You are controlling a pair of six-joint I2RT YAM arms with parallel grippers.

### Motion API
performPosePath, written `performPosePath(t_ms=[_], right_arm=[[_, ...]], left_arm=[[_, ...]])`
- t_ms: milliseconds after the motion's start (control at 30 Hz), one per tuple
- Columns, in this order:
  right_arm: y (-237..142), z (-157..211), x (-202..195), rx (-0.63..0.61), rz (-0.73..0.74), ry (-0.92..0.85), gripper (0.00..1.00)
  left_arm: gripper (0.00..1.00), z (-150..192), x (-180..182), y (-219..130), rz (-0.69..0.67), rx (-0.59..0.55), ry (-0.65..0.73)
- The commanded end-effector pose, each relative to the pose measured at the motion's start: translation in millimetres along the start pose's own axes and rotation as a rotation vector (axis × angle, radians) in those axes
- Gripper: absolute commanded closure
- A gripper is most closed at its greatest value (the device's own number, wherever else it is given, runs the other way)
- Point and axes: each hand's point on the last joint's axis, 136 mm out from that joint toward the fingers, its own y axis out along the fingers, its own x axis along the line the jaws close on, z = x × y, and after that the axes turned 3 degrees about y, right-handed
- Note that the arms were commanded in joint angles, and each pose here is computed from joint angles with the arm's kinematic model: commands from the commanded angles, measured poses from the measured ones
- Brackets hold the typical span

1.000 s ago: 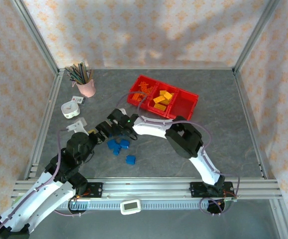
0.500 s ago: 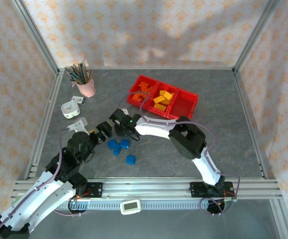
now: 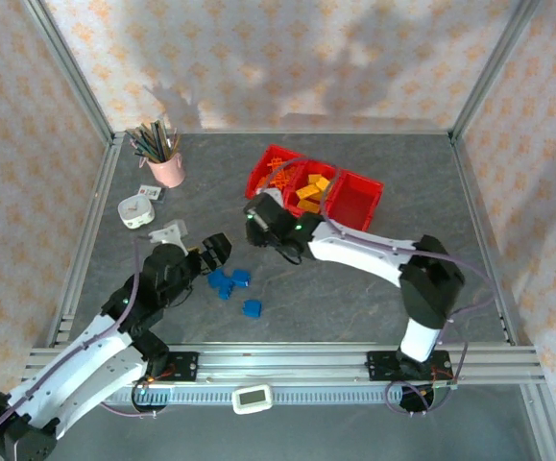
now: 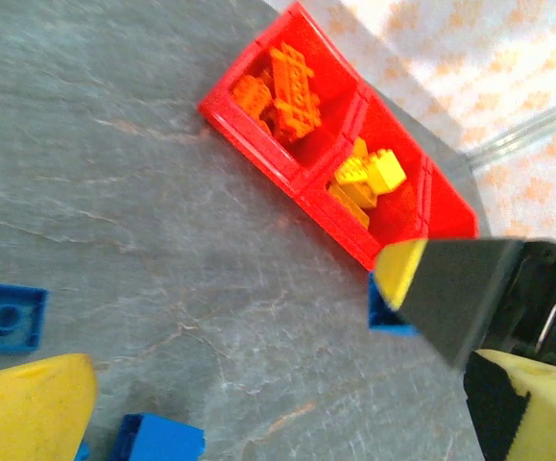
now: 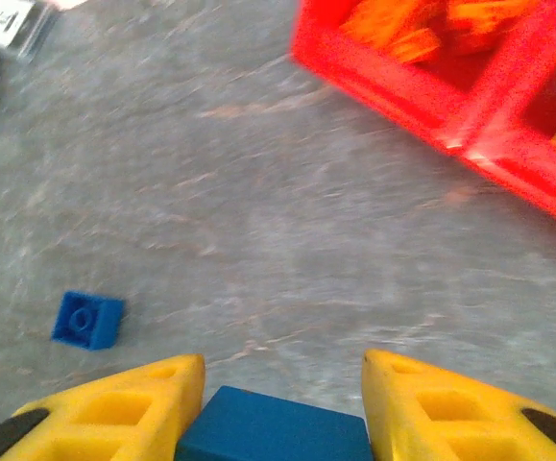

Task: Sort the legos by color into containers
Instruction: Place the lego in the container.

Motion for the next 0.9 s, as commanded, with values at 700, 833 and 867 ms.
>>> performPosePath(t_ms=[700, 833, 867], right_arm=[[31.4, -81.2, -232.9, -0.118, 0.42, 0.255, 0.51], [27.6, -86.8, -228.6, -0.13, 0.403, 0.244, 0.44], [25.1, -88.4, -226.0, -0.133, 0.387, 0.241, 0.43]], left_arm=[[0.01, 19.8, -98.6, 52.3, 0.246, 0.114, 0.118], [0.01, 17.0, -95.9, 50.9, 0.232, 0.1, 0.123], [0.01, 16.1, -95.9, 50.3, 0.229, 0.097, 0.124]])
